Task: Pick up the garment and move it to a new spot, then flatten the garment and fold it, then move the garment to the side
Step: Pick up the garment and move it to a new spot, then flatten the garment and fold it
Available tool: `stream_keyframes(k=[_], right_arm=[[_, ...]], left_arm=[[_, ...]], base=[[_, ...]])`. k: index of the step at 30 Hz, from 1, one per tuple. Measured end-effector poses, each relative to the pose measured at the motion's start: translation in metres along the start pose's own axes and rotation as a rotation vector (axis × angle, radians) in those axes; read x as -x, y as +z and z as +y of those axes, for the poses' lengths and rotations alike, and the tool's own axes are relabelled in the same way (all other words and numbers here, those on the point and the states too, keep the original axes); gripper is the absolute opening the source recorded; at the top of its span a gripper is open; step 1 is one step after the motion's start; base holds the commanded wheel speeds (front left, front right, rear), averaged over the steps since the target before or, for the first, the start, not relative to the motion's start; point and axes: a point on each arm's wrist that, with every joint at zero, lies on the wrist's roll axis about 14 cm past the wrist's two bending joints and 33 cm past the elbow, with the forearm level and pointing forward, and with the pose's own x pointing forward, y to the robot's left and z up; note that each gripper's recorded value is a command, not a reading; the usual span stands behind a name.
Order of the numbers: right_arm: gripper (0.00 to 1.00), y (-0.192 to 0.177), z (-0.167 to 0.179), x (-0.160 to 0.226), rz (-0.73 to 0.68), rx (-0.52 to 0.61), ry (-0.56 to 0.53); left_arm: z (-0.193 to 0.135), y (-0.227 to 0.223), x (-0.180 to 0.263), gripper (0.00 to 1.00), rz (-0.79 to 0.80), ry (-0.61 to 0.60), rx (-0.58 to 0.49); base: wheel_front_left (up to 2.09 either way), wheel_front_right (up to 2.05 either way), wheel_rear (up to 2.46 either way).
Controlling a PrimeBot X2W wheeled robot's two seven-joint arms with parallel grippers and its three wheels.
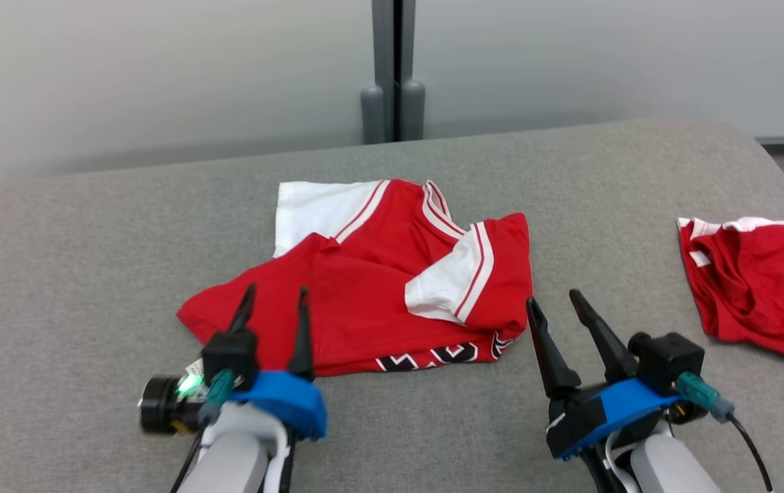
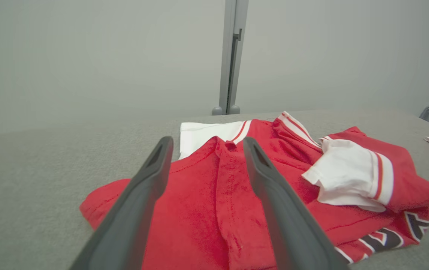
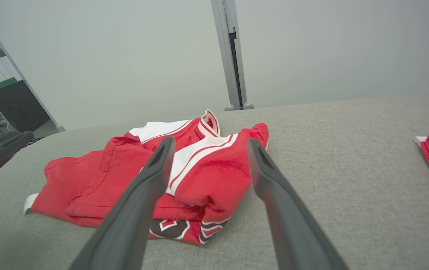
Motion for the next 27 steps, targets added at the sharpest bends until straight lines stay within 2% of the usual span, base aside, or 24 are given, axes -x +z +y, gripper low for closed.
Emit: stream_keyframes(k=[6,10,16,22,27], right_arm=[[1.00,-0.001,0.010,0.013,0.003,-0.002,0.019],[1.00,-0.005,0.012,0.019,0.013,-0.004,0.022],[1.00,-0.007,0.013,0.019,0.020,-0.002,0.023],[1.00,-0.019,0.001,0.018,0.052,-0.005,-0.009],[1.00,-0.026,-0.015,0.016,0.074,-0.003,-0.051]], left_arm=[[0.047,-0.012,0.052,1.00,0.000,0.184,0.051],[0.053,-0.027,0.076,1.00,0.031,0.213,0.061],[0.048,-0.033,0.078,1.00,0.042,0.182,0.068],[0.021,-0.053,0.056,1.00,0.116,0.051,0.076],[-0.001,-0.072,0.035,1.00,0.188,-0.023,0.137]], base=[[0.00,0.00,0.00],[0.00,0.00,0.00],[0.00,0.00,0.00],[0.00,0.00,0.00],[0.00,0.00,0.00]])
